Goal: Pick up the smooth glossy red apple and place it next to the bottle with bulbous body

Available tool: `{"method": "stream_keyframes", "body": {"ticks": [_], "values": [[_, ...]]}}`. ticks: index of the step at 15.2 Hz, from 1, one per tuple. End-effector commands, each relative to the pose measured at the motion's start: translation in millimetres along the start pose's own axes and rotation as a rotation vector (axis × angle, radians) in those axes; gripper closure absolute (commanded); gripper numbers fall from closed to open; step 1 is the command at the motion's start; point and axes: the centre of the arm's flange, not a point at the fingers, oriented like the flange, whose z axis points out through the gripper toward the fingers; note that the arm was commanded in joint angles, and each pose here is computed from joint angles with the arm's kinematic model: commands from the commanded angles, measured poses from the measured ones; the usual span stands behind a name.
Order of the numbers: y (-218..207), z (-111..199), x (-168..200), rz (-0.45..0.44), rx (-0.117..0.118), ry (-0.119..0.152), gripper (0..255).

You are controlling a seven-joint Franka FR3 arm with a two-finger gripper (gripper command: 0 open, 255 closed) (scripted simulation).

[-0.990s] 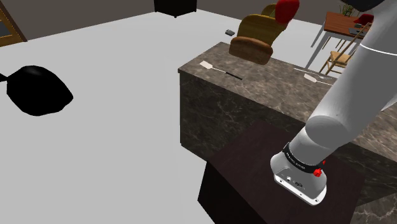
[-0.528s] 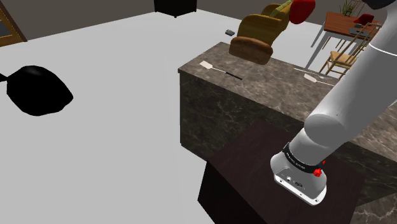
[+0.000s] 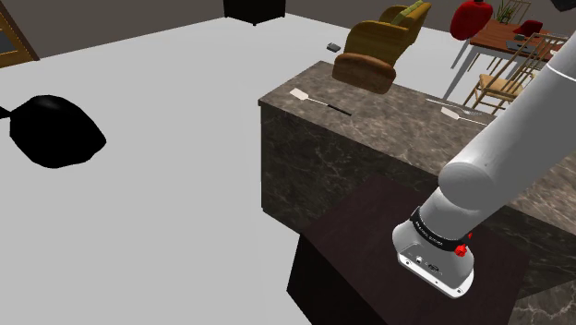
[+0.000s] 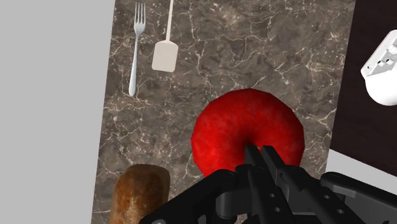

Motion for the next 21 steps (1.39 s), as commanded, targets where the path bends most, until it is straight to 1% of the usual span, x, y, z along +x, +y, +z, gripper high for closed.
{"method": "stream_keyframes", "body": {"ticks": [1, 21], "values": [[6, 4, -26, -0.001, -0.001, 0.000, 255], [72, 48, -277, -0.001, -0.001, 0.000, 255]]}}
